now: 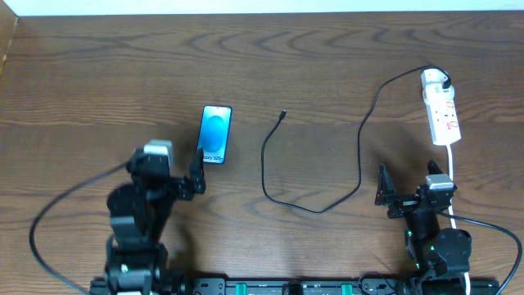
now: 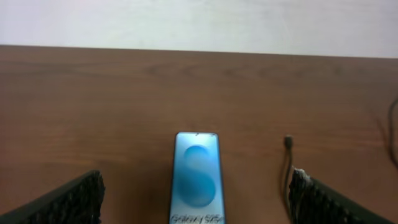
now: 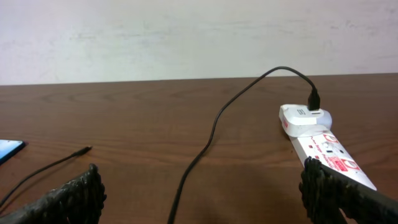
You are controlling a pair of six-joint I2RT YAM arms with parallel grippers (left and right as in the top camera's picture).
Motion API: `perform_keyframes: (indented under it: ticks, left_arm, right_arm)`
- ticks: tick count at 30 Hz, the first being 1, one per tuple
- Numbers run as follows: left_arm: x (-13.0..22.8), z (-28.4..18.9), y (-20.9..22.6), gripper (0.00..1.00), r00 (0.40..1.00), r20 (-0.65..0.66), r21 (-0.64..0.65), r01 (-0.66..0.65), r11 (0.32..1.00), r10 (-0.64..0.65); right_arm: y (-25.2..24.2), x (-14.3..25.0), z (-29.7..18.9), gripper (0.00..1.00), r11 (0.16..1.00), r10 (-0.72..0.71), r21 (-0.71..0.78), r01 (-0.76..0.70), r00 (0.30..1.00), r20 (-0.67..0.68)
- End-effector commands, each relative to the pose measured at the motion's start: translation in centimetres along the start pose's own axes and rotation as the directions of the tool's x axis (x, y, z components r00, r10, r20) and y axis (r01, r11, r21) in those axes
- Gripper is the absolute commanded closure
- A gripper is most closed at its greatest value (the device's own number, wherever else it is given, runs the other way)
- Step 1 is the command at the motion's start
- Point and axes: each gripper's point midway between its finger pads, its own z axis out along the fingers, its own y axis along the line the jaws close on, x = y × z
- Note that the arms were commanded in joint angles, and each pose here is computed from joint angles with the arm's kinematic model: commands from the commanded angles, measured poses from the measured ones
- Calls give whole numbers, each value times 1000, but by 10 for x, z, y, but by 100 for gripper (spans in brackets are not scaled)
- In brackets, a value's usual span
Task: Plug charger to phone and switch on socket
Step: 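Move the left gripper forward over the blue phone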
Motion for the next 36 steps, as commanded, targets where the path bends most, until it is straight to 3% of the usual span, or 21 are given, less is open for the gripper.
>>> perform_keyframes:
  ticks: [1, 9, 21, 30, 36]
  left_arm:
    - [-27, 10, -12, 6, 998, -65, 79, 21, 997, -16]
    - [-42, 37, -16, 6, 944, -320, 110, 119, 987, -78]
    - [-29, 84, -7, 6, 718, -676, 28, 252, 967, -168]
    - [13, 121, 4, 6, 642, -745, -10, 261, 965, -181]
    - [69, 142, 17, 6, 536, -830, -96, 131, 987, -152]
  right_arm:
    - [-4, 1, 0, 1, 1000, -10, 16, 10, 1000, 0]
    - [-3, 1, 0, 1, 1000, -10, 16, 10, 1000, 0]
    - [-4, 1, 0, 1, 1000, -10, 16, 10, 1000, 0]
    - [-4, 1, 0, 1, 1000, -10, 16, 10, 1000, 0]
    - [-4, 1, 0, 1, 1000, -10, 16, 10, 1000, 0]
